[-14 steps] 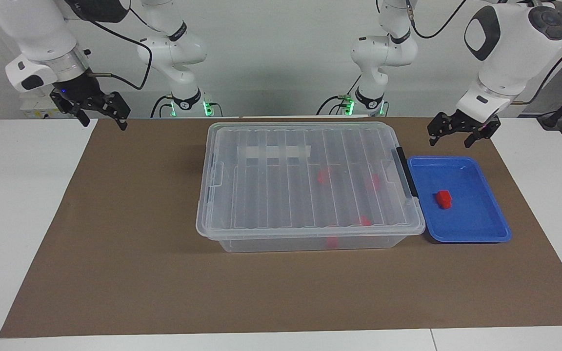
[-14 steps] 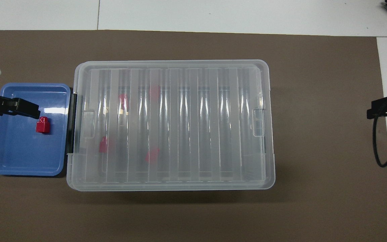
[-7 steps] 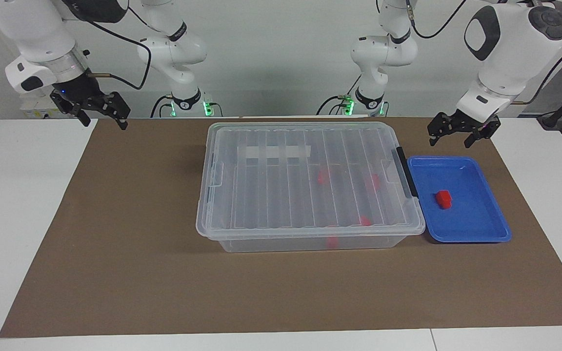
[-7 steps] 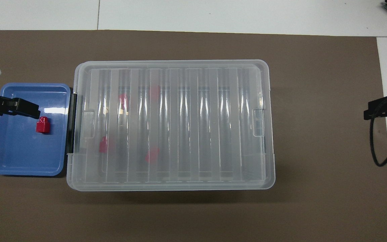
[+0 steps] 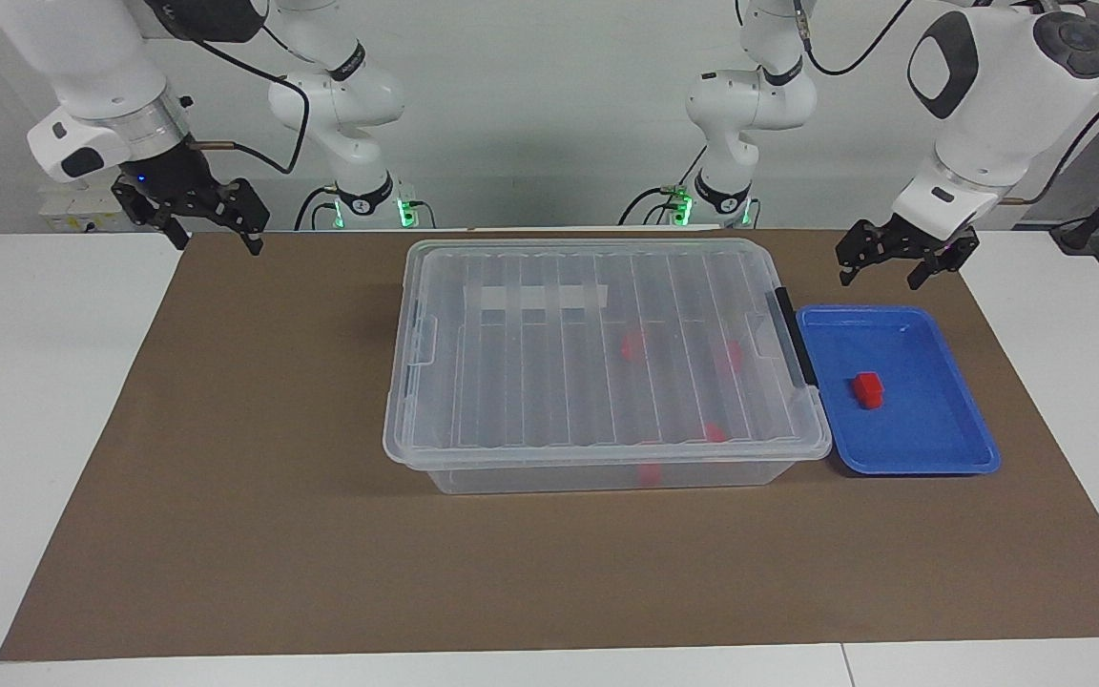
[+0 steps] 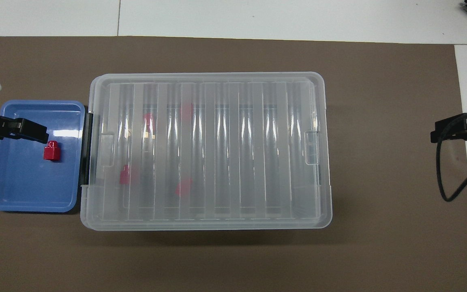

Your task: Place red block in blue tray from box

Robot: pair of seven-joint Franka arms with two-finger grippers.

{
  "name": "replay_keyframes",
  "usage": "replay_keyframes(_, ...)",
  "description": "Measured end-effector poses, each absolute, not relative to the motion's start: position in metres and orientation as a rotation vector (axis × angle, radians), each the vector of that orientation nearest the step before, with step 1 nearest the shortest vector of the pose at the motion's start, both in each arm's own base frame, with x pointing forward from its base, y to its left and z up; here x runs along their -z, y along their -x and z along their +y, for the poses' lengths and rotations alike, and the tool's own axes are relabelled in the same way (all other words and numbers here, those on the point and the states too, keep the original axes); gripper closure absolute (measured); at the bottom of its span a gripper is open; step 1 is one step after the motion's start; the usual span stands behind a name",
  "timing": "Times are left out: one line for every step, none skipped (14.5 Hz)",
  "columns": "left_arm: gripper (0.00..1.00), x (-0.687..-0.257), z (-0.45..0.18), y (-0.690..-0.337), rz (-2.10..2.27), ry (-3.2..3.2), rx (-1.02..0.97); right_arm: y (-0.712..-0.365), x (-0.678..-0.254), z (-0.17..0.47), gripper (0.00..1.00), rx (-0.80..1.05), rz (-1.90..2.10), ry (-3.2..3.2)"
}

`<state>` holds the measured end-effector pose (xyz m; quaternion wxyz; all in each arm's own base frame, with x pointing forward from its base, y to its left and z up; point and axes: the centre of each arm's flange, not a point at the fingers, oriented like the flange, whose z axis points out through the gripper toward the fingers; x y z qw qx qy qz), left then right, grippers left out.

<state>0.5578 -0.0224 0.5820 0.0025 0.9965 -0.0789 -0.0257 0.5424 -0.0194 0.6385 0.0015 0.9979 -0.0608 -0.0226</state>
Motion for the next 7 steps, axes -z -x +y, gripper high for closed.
replay_keyframes(0.0,-0.582,-0.0224,-0.5578,-0.248,-3.126,0.08,-0.5424,-0.6385,-0.0195,0.0,0.071,-0.191,-3.132)
replay_keyframes(0.0,-0.582,-0.0224,-0.5578,-0.248,-3.126,0.08,-0.5424,-0.6385,-0.0195,0.0,0.071,-0.191,-3.132)
replay_keyframes(0.0,-0.582,-0.0224,-0.5578,-0.248,-3.126,0.08,-0.5424,-0.6386,-0.0195,0.0,0.071,-0.191,-3.132)
replay_keyframes(0.0,-0.582,-0.0224,-0.5578,-0.248,-3.126,0.08,-0.5423,-0.6387,-0.0195,0.0,0.07,-0.191,-3.132)
replay_keyframes(0.0,-0.582,-0.0224,-0.5578,-0.248,-3.126,0.08,-0.5422,-0.6391,-0.0195,0.0,0.069,-0.191,-3.132)
replay_keyframes(0.0,-0.582,-0.0224,-0.5578,-0.248,-3.126,0.08,-0.542,-0.6397,-0.0195,0.0,0.067,-0.191,-3.132)
replay_keyframes(0.0,-0.582,-0.0224,-0.5578,-0.248,-3.126,0.08,-0.5417,-0.6401,-0.0195,0.0,0.066,-0.191,-3.132)
